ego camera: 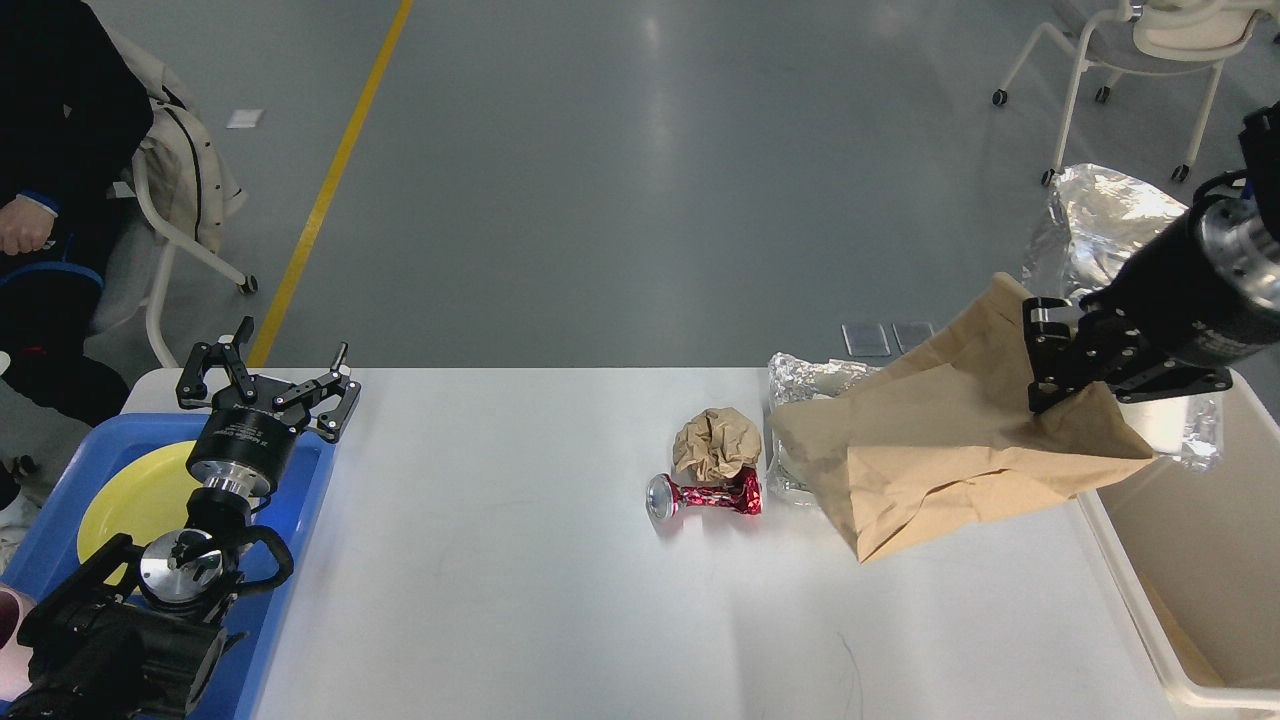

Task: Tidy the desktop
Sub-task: 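Drop the paper bag into the white bin with the right gripper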

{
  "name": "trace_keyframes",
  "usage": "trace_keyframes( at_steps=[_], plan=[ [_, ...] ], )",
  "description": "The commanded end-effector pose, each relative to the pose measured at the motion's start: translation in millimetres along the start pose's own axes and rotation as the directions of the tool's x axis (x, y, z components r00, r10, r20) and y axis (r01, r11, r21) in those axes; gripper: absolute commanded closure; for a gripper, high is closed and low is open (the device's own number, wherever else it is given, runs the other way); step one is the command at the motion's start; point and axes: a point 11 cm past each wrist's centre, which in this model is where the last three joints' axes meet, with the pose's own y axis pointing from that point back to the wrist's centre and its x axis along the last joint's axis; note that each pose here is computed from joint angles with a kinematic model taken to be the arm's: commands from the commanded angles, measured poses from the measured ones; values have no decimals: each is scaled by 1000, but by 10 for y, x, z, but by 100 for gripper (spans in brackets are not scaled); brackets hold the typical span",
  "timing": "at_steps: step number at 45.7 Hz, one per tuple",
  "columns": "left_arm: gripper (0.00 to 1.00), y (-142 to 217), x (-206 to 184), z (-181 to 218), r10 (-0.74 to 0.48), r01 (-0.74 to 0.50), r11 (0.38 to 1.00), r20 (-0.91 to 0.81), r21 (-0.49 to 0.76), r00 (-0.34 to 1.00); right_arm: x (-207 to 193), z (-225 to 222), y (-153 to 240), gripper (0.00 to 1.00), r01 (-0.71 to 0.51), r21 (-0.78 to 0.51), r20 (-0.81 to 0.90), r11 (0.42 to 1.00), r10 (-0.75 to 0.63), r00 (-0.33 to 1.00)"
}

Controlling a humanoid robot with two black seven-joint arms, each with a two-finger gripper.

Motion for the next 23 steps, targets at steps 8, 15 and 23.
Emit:
trace_keyframes(
  at_steps=[8, 15, 23],
  plan=[
    [3, 1, 0, 6, 0, 0, 1000, 1, 0, 1000, 257, 1073, -825, 100, -113, -168, 112, 979, 133, 985],
    [3, 0, 0, -1, 0, 0, 1000, 0, 0, 1000, 154, 1539, -1305, 100, -154, -225, 215, 962, 203, 955],
    [3, 1, 0, 5, 0, 0, 1000, 3, 0, 1000, 96, 1997, -1686, 100, -230, -309, 260, 923, 315, 913]
  ],
)
